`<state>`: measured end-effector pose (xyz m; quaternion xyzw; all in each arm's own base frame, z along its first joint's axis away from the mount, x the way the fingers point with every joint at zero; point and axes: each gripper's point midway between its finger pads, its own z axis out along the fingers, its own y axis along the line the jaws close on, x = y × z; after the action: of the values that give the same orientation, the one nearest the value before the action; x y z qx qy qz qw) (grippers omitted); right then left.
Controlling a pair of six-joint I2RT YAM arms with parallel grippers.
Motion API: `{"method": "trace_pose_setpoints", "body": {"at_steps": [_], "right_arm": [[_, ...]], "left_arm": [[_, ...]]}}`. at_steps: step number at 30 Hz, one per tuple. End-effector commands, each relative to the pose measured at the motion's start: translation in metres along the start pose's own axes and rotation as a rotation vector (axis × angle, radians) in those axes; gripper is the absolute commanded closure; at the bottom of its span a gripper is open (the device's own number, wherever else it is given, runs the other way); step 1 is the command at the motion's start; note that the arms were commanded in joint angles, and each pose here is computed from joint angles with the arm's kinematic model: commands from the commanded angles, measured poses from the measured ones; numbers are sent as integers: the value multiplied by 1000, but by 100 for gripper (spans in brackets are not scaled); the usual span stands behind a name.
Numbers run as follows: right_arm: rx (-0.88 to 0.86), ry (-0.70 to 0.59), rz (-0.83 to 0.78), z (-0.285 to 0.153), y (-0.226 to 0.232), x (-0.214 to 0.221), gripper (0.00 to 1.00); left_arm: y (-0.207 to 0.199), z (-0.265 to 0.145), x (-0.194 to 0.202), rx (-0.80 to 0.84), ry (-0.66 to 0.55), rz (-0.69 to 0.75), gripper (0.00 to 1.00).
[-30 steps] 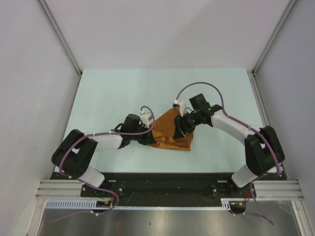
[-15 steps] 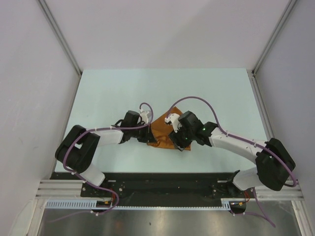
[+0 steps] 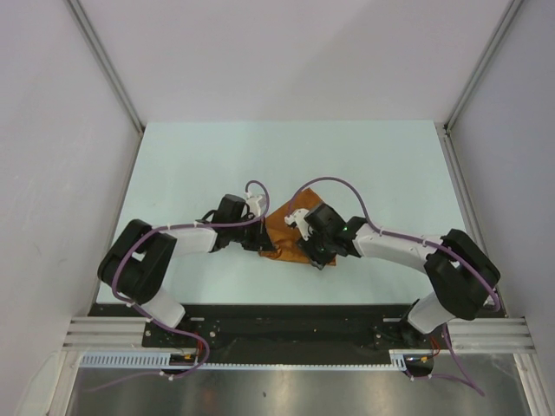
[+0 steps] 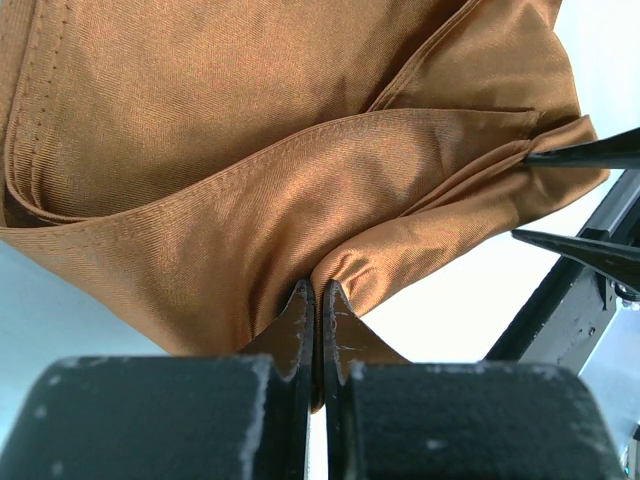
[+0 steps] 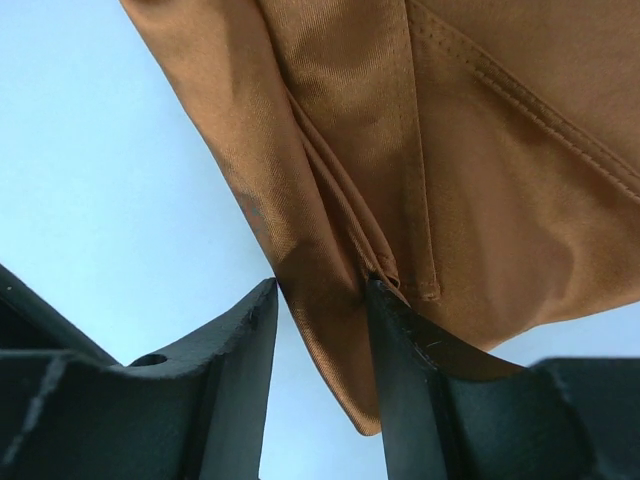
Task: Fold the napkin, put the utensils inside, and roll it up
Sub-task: Roll the napkin at the center of the board.
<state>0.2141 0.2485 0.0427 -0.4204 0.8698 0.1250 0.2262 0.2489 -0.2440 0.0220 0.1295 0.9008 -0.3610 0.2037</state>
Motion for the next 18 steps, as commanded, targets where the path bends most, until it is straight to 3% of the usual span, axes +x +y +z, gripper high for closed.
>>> {"method": "trace_pose_setpoints", "body": {"at_steps": [1,6,13,18], "right_arm": [[-10,29,7,6,-1,0,55],[-58,95,27,15,2,11,69],[-290,142,121,10,20,8,100],[-470,189,199,8,27,2,100]], "left_arm": [[41,0,22,-166,60,-52,100],[37,-2,15,-149,42,-48,100],[24,-7,-10,-107,-32,-6,100],[22,-10,-21,-112,-64,33,100]]}}
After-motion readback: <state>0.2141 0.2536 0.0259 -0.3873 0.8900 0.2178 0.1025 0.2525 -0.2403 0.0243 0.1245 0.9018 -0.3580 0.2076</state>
